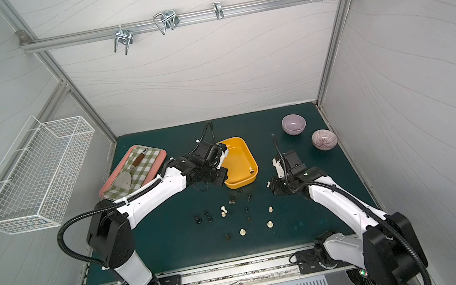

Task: Put the chess pieces into the storage box
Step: Place the chess piece in the storage box.

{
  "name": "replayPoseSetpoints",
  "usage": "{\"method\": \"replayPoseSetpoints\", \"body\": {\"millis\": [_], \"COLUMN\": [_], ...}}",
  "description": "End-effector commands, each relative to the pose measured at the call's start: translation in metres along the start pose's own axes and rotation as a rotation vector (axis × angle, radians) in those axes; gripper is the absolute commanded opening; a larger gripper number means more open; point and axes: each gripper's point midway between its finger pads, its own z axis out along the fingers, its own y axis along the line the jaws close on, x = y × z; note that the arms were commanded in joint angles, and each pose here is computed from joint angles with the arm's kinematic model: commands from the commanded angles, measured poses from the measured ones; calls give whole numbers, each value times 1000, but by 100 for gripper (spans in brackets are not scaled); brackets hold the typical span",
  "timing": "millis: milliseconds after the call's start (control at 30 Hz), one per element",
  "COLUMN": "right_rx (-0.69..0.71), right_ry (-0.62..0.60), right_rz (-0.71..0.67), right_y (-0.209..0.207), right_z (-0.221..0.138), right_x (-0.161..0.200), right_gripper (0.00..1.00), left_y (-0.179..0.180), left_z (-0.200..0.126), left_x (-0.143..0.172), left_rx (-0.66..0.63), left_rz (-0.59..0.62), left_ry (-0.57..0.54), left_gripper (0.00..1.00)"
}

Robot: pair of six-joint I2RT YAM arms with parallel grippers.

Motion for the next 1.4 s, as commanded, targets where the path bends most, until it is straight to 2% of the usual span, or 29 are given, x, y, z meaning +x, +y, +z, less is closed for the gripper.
{"method": "replayPoseSetpoints", "body": {"millis": [0,500,700,1000,1367], "right_rx": [-12,-15,-14,-18,-19], "right_ry": [0,6,4,5,8], "right_rz": [14,23,24,20,18], "right_y": [1,1,1,2,3], "right_z": [-2,1,1,1,0], "right_x": [4,6,6,6,7], "right_gripper": [26,26,26,26,26], "left_y": [-8,-15,-16,-16,-15], "left_z": [6,29,30,27,21], "left_x": [-13,-11,-12,-14,-16], "left_rx": [42,73,74,73,73], "left_rz": [20,3,-1,-8,-24], "left_ry": [2,41,39,30,7], "left_gripper": [9,12,18,22,38]}}
